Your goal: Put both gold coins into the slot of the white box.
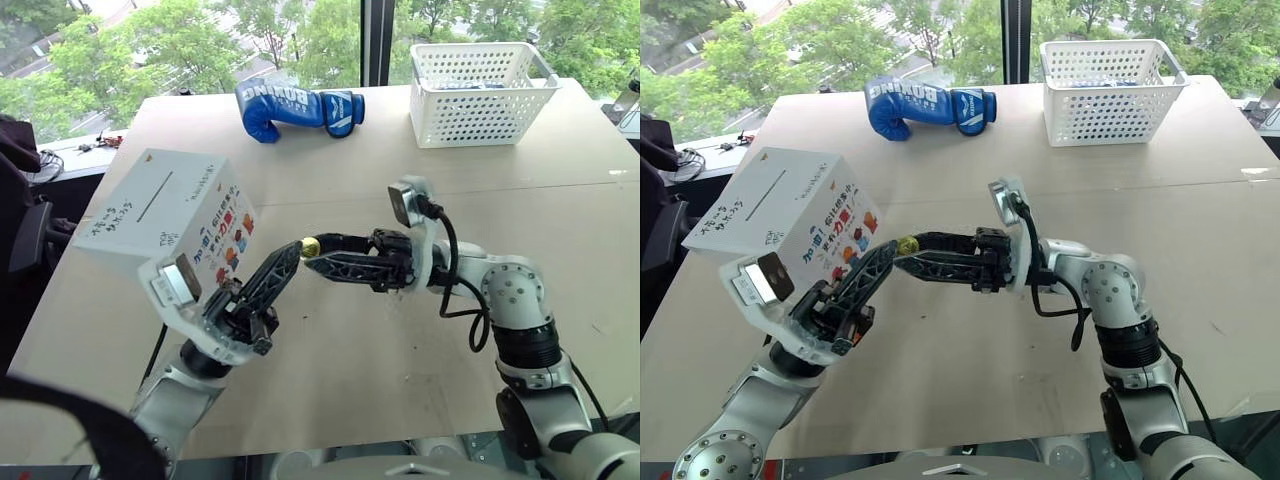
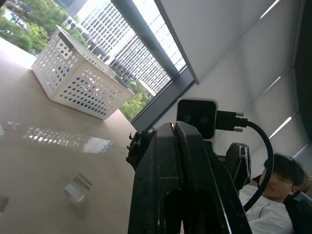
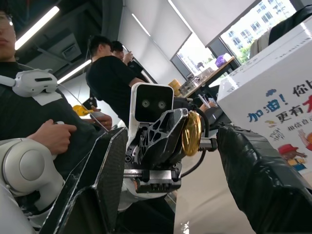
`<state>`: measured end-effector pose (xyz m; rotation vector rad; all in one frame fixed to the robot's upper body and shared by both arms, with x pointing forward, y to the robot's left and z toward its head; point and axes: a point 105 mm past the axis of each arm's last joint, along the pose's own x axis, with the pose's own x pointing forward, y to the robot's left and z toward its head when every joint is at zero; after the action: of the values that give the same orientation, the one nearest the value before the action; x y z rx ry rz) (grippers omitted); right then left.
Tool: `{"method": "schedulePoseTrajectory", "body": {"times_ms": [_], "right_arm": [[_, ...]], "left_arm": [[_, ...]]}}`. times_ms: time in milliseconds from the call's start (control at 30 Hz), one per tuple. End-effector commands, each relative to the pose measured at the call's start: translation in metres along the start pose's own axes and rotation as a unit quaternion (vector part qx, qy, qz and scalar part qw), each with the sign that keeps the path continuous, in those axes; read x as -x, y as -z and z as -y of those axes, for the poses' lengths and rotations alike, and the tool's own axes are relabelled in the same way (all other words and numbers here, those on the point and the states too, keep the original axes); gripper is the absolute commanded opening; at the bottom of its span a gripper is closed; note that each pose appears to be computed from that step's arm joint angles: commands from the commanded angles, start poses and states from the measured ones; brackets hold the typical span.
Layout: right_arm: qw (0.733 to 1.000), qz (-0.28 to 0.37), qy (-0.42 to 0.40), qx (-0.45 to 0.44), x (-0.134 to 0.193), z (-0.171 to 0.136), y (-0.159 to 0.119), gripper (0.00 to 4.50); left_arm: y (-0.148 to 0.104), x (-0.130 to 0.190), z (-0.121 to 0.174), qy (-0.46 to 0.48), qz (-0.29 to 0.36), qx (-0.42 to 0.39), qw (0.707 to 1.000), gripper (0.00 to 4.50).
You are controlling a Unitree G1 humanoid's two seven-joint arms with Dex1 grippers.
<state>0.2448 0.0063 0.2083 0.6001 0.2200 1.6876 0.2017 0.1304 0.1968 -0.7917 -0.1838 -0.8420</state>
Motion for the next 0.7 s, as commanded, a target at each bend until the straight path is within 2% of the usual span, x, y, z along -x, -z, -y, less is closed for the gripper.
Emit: {"method": "schedulePoseTrajectory", "body": {"times_ms": [33, 233, 333, 433, 533, 700], "right_arm": [[1.000, 0.004, -0.014, 0.019, 0.000, -0.005, -0.008, 3.25], [1.000, 0.005, -0.002, 0.026, 0.004, 0.000, -0.010, 3.25], [0.999, 0.006, 0.005, 0.033, 0.006, 0.003, -0.014, 3.25], [0.999, 0.007, 0.011, 0.047, 0.009, 0.005, -0.021, 3.25], [0.996, 0.003, 0.021, 0.083, 0.007, 0.008, -0.035, 3.25], [0.989, -0.009, 0.040, 0.141, 0.004, 0.013, -0.056, 3.25]], "left_arm": [[-0.010, -0.001, 0.006, 0.004, 0.020, -0.007, 1.000, 0.00], [-0.022, -0.002, 0.005, -0.012, 0.040, 0.007, 0.999, 0.00], [-0.042, -0.008, 0.010, -0.009, 0.066, -0.013, 0.998, 0.00], [-0.062, -0.015, 0.019, -0.006, 0.079, -0.054, 0.995, 0.00], [-0.084, -0.022, 0.025, -0.028, 0.079, -0.143, 0.986, 0.00], [-0.113, -0.025, 0.030, -0.070, 0.080, -0.230, 0.967, 0.00]]}}
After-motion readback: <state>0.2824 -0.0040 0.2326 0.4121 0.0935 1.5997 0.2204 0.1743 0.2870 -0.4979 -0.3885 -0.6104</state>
